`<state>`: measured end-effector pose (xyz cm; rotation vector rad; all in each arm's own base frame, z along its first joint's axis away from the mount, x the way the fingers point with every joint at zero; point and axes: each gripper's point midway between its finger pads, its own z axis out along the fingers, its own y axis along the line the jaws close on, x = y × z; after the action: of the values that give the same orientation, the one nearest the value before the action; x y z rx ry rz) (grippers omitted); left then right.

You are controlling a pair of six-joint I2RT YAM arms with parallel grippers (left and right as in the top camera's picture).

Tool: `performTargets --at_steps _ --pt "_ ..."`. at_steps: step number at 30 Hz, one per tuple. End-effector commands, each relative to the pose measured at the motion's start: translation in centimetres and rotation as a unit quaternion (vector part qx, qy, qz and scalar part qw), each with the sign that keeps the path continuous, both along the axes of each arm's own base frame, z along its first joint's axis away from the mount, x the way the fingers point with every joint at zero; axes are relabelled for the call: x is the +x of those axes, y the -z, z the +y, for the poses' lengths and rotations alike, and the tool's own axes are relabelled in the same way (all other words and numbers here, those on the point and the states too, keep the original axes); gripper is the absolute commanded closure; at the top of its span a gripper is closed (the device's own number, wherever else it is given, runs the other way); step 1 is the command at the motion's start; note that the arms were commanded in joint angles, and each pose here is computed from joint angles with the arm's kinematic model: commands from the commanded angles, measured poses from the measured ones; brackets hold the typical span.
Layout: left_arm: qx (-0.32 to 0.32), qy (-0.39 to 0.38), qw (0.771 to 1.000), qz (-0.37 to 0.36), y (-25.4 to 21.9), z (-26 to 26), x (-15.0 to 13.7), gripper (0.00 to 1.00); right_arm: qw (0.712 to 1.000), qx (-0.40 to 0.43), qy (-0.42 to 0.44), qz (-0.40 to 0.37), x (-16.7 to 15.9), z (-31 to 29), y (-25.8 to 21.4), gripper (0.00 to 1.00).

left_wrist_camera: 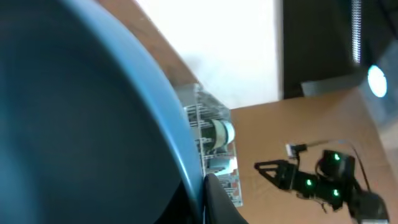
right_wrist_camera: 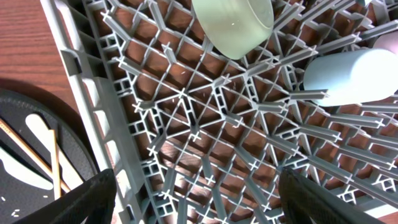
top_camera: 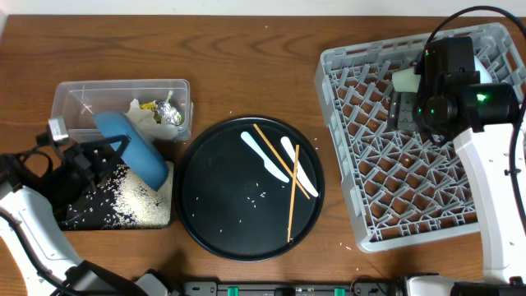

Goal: Sort waste into correct bins and load items into the dishwasher rack
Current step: 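Tilt the blue plate with left gripper to pour rice onto the tray, then carry the emptied blue plate back and set it on the round tray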

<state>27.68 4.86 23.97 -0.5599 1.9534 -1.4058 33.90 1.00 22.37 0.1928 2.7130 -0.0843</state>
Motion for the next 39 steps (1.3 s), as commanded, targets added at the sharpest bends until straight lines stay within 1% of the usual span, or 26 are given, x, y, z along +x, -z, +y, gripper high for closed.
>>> performTargets --at_steps 1,2,3,4,5,6,7,8,9,10,11,12,13,15,20,22,24,26,28,32,36,39 --pt "-0.048 0.004 0.998 -0.037 -3.0 -0.5 0.0 0.94 1.0 -0.004 0.007 -0.004 -0.2 -0.4 -0.3 0.21" --pt "-0.028 0.014 0.996 -0.078 -3.8 -1.0 -0.2 0.94 1.0 -0.004 0.007 -0.004 -0.2 -0.4 -0.3 0.21" --pt "0.008 0.019 0.995 -0.095 -3.6 -0.9 -0.1 0.94 1.0 -0.003 0.007 -0.004 -0.2 -0.4 -0.3 0.21" --pt "0.043 0.014 0.997 -0.063 -2.1 -0.2 0.2 0.93 1.0 -0.003 0.007 -0.004 -0.2 -0.4 -0.3 0.21" --pt "0.037 -0.005 0.999 0.007 -0.5 0.5 0.3 0.94 1.0 -0.003 0.007 -0.004 -0.1 -0.4 -0.3 0.21" --pt "0.001 -0.015 0.999 0.045 -0.2 0.4 0.2 0.94 1.0 -0.003 0.007 -0.005 -0.1 -0.4 -0.3 0.21" --pt "-0.023 -0.002 1.0 0.002 -1.8 -0.3 0.1 0.94 1.0 -0.003 0.007 -0.005 -0.1 -0.4 -0.3 0.21" --pt "-0.024 0.012 0.998 -0.064 -3.6 -0.8 -0.1 0.94 1.0 -0.003 0.007 -0.004 -0.1 -0.4 -0.3 0.21" --pt "-0.006 0.018 0.995 -0.098 -4.1 -1.0 -0.2 0.94 1.0 -0.003 0.007 -0.004 -0.2 -0.4 -0.3 0.21" --pt "0.022 0.018 0.995 -0.093 -3.4 -0.7 0.0 0.94 1.0 -0.003 0.007 -0.004 -0.2 -0.4 -0.3 0.21" --pt "0.024 0.006 0.999 -0.04 -2.0 -0.1 0.2 0.94 1.0 -0.003 0.007 -0.004 -0.2 -0.4 -0.3 0.21" --pt "0.011 -0.002 1.0 -0.004 -1.4 0.0 0.2 0.94 1.0 -0.003 0.007 -0.004 -0.2 -0.4 -0.3 0.21" --pt "0.003 0.005 1.0 -0.011 -1.7 -0.5 0.1 0.94 1.0 -0.003 0.007 -0.004 -0.2 -0.4 -0.3 0.21" --pt "0.01 0.031 0.997 -0.072 -3.3 -1.8 -0.1 0.94 1.0 -0.003 0.007 -0.005 -0.1 -0.4 -0.3 0.21" --pt "0.047 0.101 0.988 -0.107 -4.5 -6.0 -0.5 0.94 1.0 -0.004 0.007 -0.005 -0.1 -0.4 -0.3 0.21" --pt "0.069 0.135 0.983 -0.107 -4.5 -8.0 -0.9 0.94 1.0 -0.004 0.007 -0.005 -0.1 -0.4 -0.3 0.21" --pt "0.103 0.169 0.976 -0.096 -3.9 -9.9 -1.3 0.94 1.0 -0.003 0.007 -0.005 -0.1 -0.4 -0.3 0.21" --pt "0.15 0.2 0.967 -0.059 -2.5 -11.6 -1.8 0.94 1.0 -0.003 0.007 -0.007 0.0 -0.4 -0.3 0.21" --pt "0.178 0.223 0.958 -0.039 -1.4 -12.8 -2.3 0.94 1.0 -0.003 0.007 -0.009 0.1 -0.4 -0.4 0.21" --pt "0.236 0.28 0.93 -0.019 0.6 -15.4 -3.1 0.94 1.0 0.002 0.006 -0.012 0.2 -0.2 -0.4 0.21" --pt "0.316 0.299 0.9 0.022 3.3 -16.7 -3.0 0.94 1.0 0.009 0.008 -0.012 0.2 0.0 -0.4 0.21" --pt "0.349 0.307 0.885 0.028 4.4 -18.1 -2.4 0.94 1.0 0.019 0.003 -0.01 0.1 0.4 -0.4 0.21"
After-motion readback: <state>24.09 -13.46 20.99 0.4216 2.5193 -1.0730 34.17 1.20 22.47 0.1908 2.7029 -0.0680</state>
